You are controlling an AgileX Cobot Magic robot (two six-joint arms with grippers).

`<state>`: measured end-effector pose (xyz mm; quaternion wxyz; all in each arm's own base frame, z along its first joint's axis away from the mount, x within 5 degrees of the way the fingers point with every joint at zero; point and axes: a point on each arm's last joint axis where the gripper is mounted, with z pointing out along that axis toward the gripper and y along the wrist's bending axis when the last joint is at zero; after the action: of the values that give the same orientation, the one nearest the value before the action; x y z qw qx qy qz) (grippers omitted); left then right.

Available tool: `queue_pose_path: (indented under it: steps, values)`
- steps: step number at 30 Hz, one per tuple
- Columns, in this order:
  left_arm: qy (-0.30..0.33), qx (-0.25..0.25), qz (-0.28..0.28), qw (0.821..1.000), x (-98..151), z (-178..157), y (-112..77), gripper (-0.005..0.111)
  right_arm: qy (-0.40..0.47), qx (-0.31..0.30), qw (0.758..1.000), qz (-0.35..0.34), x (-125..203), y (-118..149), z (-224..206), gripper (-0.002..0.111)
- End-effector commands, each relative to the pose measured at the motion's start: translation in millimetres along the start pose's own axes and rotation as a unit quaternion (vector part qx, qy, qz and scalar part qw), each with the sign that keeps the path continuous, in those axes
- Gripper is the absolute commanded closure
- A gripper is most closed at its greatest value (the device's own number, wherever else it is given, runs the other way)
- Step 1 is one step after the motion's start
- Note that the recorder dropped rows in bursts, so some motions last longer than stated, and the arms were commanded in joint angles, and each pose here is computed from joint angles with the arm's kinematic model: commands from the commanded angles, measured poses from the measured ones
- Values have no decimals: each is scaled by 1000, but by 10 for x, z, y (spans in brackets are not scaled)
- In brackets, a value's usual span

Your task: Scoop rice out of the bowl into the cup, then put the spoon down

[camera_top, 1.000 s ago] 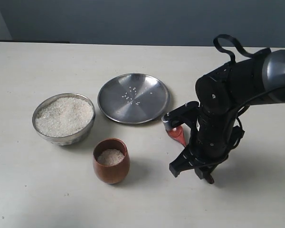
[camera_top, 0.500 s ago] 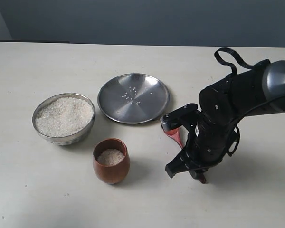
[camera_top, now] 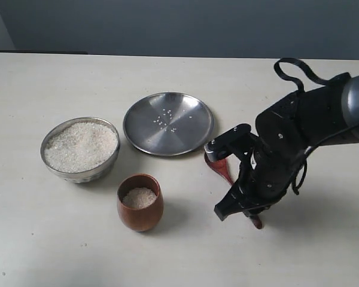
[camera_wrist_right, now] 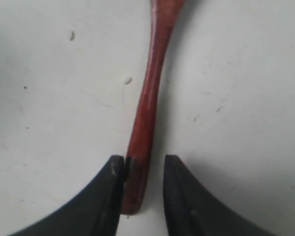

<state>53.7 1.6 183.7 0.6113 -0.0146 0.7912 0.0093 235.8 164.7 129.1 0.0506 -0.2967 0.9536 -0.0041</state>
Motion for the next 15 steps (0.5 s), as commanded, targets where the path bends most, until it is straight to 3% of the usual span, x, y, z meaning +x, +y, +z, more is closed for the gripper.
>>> queue_pose_path:
  steps: [1,10,15]
  values:
    - [-4,-1,-3,1000,6,2,1,106,-73,17,997,5,147,-57,-185,80]
    - [-4,-1,-3,1000,6,2,1,106,-282,-33,958,24,601,15,-206,80]
    - [-4,-1,-3,1000,6,2,1,106,-287,-45,956,39,744,30,-80,80]
